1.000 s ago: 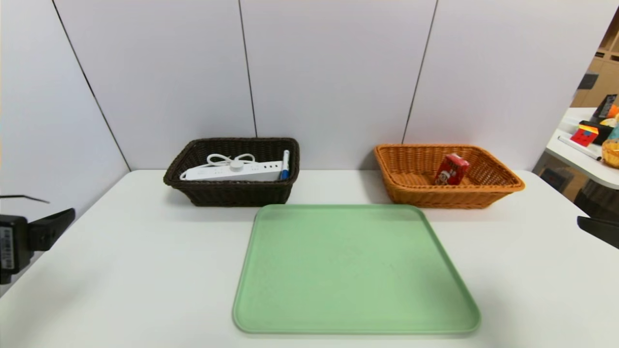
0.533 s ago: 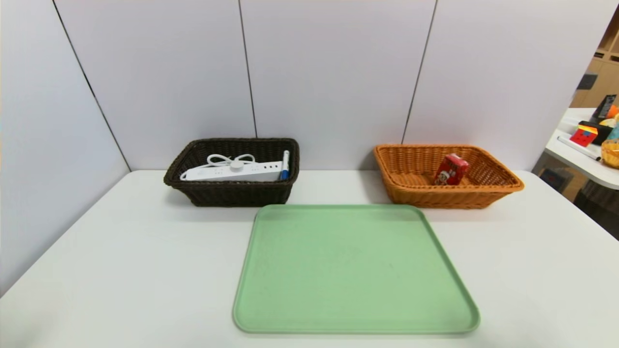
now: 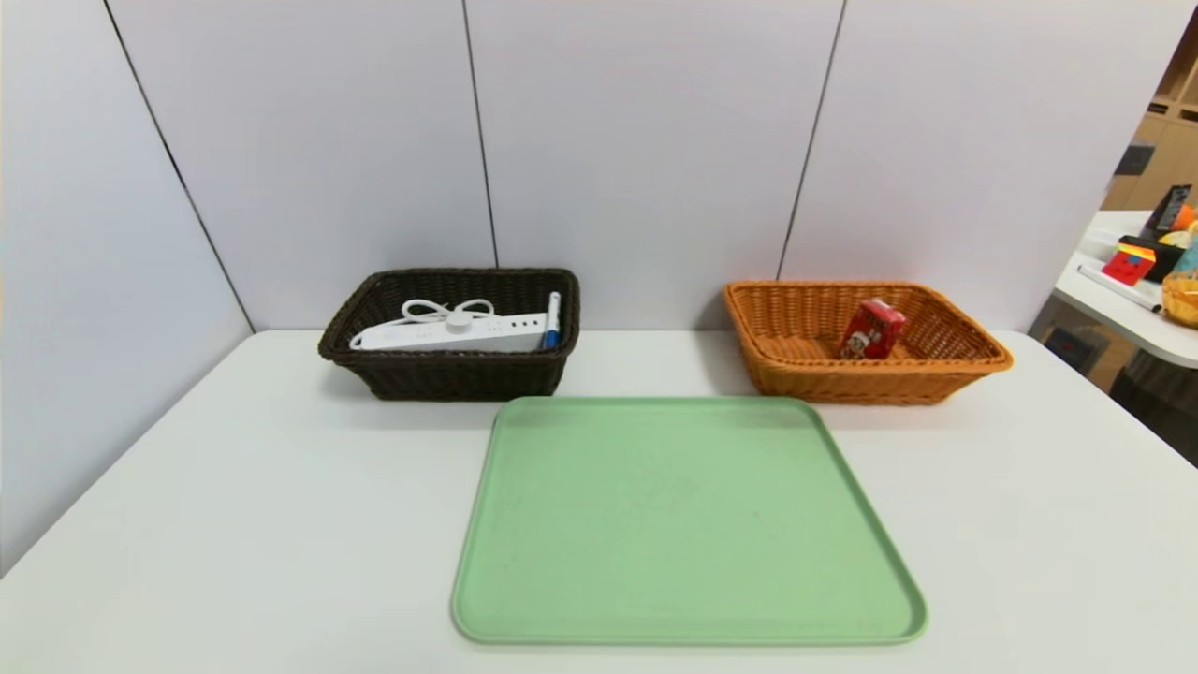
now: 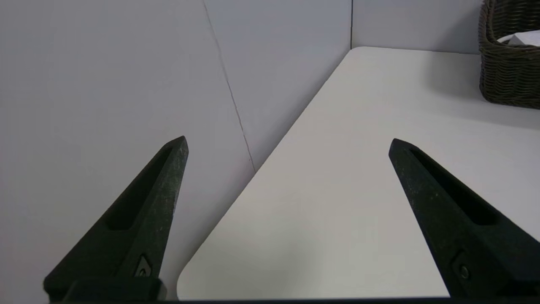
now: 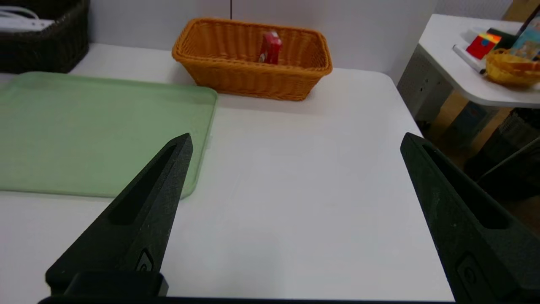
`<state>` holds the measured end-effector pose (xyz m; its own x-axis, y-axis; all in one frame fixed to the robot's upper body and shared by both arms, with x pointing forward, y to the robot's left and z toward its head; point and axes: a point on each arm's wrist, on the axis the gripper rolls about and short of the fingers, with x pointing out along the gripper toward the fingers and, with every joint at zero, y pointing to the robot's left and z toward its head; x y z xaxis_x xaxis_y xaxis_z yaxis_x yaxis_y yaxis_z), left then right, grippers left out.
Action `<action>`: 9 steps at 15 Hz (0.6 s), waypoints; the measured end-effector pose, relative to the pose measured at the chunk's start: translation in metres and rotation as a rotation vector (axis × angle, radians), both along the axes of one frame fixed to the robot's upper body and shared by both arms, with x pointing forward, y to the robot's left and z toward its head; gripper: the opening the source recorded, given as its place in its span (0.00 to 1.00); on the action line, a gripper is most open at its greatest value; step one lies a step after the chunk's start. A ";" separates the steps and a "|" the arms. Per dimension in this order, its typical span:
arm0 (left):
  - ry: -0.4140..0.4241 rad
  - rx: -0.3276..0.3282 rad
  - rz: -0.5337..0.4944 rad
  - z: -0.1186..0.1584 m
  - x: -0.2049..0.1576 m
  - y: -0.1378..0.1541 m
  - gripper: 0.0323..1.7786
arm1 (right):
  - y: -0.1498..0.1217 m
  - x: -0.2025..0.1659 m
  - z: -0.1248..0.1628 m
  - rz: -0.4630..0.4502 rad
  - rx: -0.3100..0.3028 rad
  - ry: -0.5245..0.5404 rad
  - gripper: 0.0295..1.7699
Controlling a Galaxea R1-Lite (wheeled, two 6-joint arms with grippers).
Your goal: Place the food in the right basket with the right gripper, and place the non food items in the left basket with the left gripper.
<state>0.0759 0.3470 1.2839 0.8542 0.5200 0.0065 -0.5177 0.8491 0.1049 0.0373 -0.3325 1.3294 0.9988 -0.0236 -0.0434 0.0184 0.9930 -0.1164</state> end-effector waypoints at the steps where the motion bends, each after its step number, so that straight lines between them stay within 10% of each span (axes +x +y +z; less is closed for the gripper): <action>1: -0.018 -0.001 0.014 -0.004 -0.004 0.000 0.95 | 0.000 -0.003 0.003 -0.002 -0.001 -0.038 0.96; 9: -0.071 0.050 -0.039 -0.050 -0.029 -0.003 0.95 | 0.000 -0.004 -0.002 0.116 0.001 -0.042 0.96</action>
